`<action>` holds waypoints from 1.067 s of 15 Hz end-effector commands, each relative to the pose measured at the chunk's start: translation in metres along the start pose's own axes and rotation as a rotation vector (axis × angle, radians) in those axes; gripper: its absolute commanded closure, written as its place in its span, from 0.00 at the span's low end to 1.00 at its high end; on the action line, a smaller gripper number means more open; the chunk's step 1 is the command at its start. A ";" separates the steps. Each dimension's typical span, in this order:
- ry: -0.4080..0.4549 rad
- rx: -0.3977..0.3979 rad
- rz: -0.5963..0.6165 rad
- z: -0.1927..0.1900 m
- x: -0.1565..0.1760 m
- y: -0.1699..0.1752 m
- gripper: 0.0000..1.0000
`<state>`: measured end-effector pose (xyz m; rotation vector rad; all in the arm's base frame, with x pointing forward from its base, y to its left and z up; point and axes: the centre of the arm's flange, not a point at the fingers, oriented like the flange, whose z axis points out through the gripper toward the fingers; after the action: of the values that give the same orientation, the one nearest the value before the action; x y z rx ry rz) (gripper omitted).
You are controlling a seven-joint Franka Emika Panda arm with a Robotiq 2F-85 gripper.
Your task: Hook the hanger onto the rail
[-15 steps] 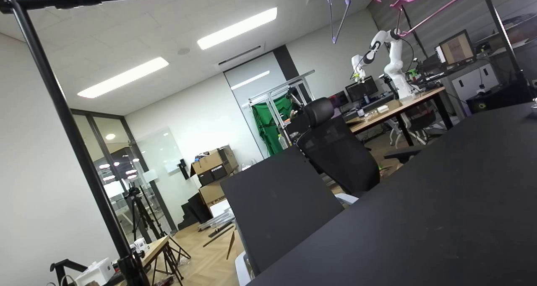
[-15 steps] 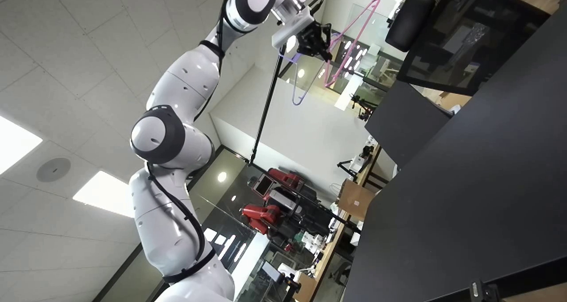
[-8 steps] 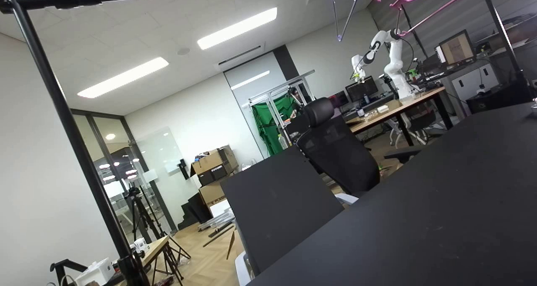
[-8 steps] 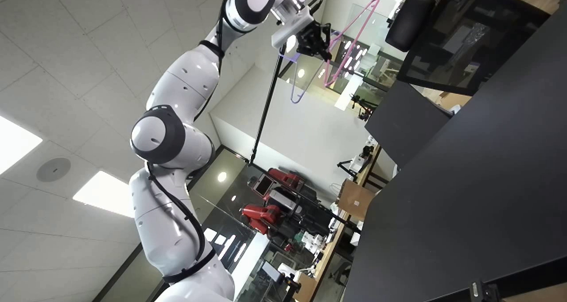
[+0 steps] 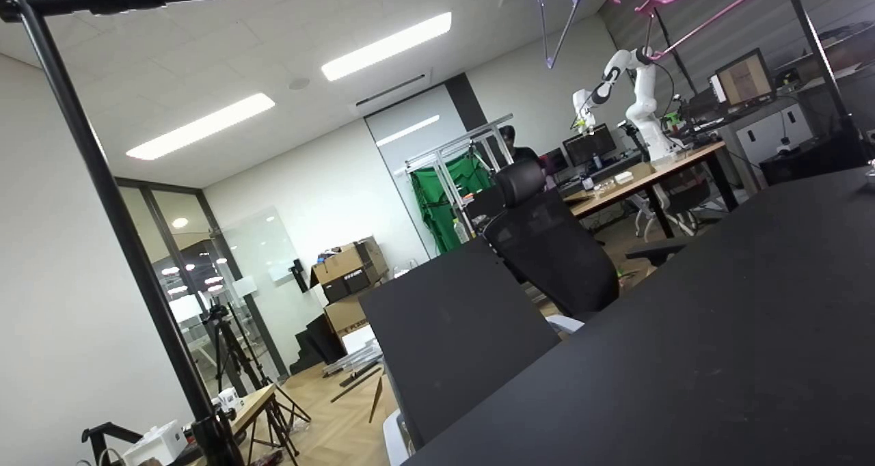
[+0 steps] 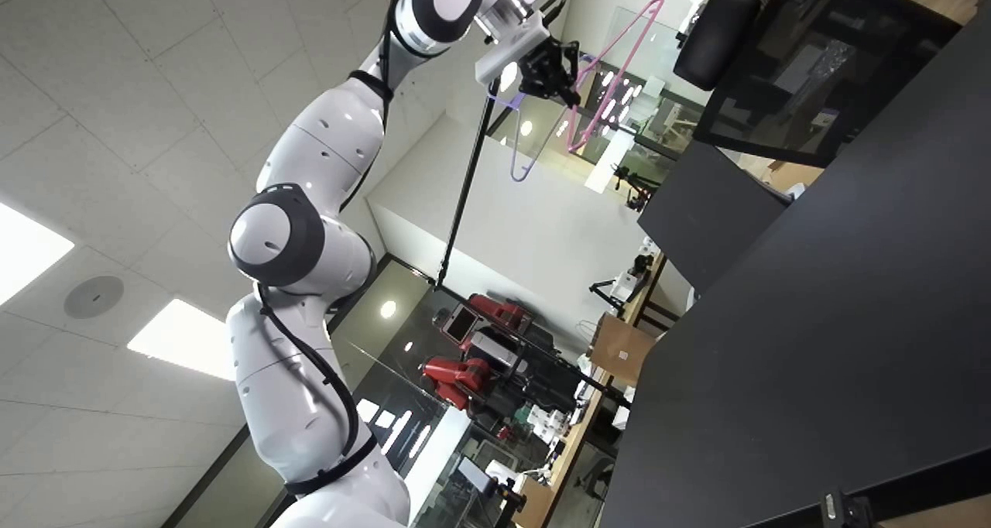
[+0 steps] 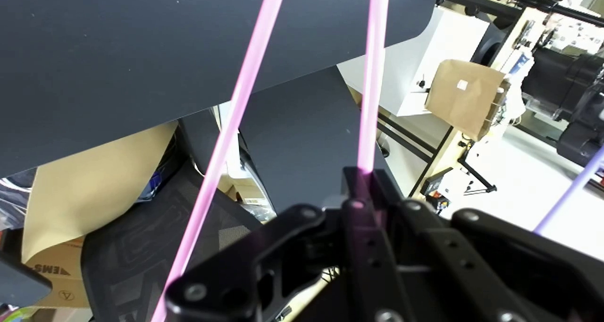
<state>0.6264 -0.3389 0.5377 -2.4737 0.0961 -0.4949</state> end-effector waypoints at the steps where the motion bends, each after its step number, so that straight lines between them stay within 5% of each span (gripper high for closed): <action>1: 0.011 0.066 0.003 -0.002 0.023 -0.003 0.98; 9: 0.101 0.200 -0.107 0.022 0.079 -0.037 0.98; 16: 0.315 0.400 -0.064 0.005 0.108 -0.047 0.98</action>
<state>0.6985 -0.2952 0.5712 -2.0946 -0.0248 -0.7840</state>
